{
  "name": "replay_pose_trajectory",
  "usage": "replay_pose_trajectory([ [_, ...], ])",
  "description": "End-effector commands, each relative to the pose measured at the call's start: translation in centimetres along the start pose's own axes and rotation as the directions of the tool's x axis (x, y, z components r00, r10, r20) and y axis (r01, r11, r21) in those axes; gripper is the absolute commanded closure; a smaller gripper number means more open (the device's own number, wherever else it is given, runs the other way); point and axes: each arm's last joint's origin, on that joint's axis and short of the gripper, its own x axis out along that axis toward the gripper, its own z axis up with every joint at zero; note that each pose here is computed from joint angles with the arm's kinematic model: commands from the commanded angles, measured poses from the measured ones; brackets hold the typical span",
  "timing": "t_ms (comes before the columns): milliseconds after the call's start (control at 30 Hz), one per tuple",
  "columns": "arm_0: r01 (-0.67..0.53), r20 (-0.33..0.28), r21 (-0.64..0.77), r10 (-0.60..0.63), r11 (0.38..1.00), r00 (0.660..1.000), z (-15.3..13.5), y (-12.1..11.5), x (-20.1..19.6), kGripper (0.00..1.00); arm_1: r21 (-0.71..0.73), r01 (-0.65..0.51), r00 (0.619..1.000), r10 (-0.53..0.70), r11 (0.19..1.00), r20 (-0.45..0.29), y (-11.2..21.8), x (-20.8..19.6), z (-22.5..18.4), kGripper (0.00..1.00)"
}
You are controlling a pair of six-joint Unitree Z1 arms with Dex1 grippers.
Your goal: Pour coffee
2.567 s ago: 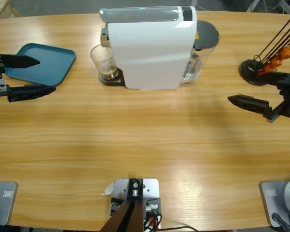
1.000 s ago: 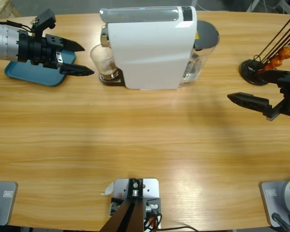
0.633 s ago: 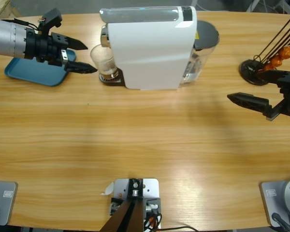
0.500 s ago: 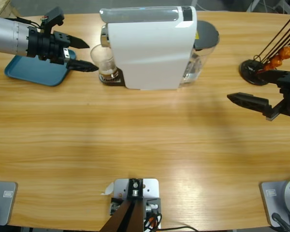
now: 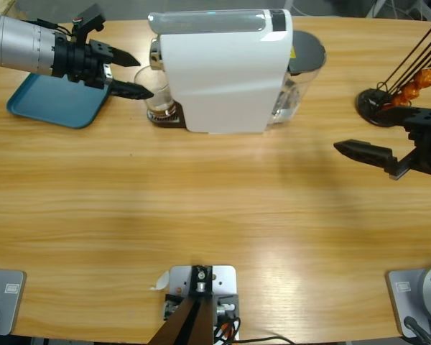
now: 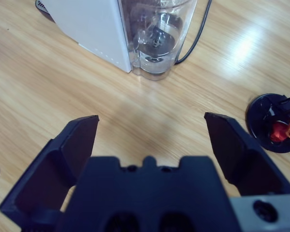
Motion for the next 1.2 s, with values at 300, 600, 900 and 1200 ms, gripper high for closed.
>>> replay_pose_trajectory([
  [300, 0.048, -0.019, -0.027, -0.048, 0.998, 0.999, -1.1, 1.9, 2.9, 0.0, -0.002, -0.02, 0.999, 0.02, 1.0, -0.033, 0.3, 0.8, -0.5, 0.0],
  [600, 0.056, -0.052, -0.005, -0.056, 0.998, 0.997, -0.8, 1.1, 3.8, 0.0, -0.002, -0.022, 0.999, 0.022, 1.0, -0.032, 0.3, 0.8, -0.6, 0.0],
  [900, 0.047, -0.057, 0.019, -0.046, 0.999, 0.997, -0.1, 1.2, 4.6, 0.0, -0.002, -0.026, 0.999, 0.026, 1.0, -0.032, 0.3, 0.8, -0.6, 0.0],
  [1200, 0.045, -0.094, 0.017, -0.044, 0.999, 0.995, 0.1, 0.9, 5.0, 0.191, -0.002, -0.026, 0.999, 0.026, 1.0, -0.031, 0.3, 0.8, -0.5, 0.0],
])
